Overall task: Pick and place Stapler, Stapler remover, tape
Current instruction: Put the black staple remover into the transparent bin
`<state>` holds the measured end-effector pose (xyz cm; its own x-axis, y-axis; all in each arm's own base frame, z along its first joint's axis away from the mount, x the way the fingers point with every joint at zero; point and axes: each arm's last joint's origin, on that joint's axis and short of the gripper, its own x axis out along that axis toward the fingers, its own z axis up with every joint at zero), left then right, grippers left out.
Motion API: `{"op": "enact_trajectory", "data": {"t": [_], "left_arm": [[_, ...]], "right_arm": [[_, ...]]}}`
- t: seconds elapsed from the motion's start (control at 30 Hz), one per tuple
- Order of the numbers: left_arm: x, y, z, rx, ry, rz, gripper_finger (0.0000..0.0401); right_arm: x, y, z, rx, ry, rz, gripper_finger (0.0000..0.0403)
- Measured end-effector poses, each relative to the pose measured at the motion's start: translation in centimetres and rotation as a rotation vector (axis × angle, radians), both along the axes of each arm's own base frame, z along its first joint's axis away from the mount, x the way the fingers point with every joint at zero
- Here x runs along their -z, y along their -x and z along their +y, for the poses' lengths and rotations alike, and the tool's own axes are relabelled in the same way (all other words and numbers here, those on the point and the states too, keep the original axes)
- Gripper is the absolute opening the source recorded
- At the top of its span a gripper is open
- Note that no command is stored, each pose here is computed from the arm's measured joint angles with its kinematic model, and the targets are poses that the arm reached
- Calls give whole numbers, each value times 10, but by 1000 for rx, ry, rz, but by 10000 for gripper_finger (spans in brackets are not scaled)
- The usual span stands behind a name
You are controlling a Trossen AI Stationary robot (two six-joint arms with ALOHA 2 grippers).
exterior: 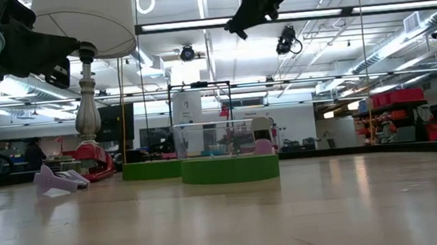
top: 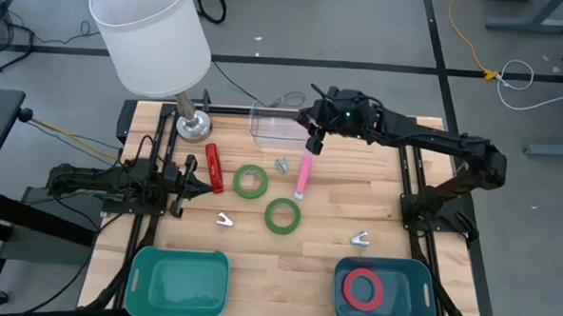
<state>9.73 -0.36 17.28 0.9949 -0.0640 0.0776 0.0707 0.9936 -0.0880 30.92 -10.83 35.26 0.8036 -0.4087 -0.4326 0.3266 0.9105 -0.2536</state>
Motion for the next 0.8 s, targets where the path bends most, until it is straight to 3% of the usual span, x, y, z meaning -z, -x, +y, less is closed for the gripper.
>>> {"op": "enact_trajectory", "data": {"t": [0.47,0.8], "left_arm": [[0,0,0,0,0,0,3],[0,0,0,0,0,0,3]], "right_arm": [[66,-36,-58,96,2,116,152],[108,-49,-76,118,-38,204,152]]}}
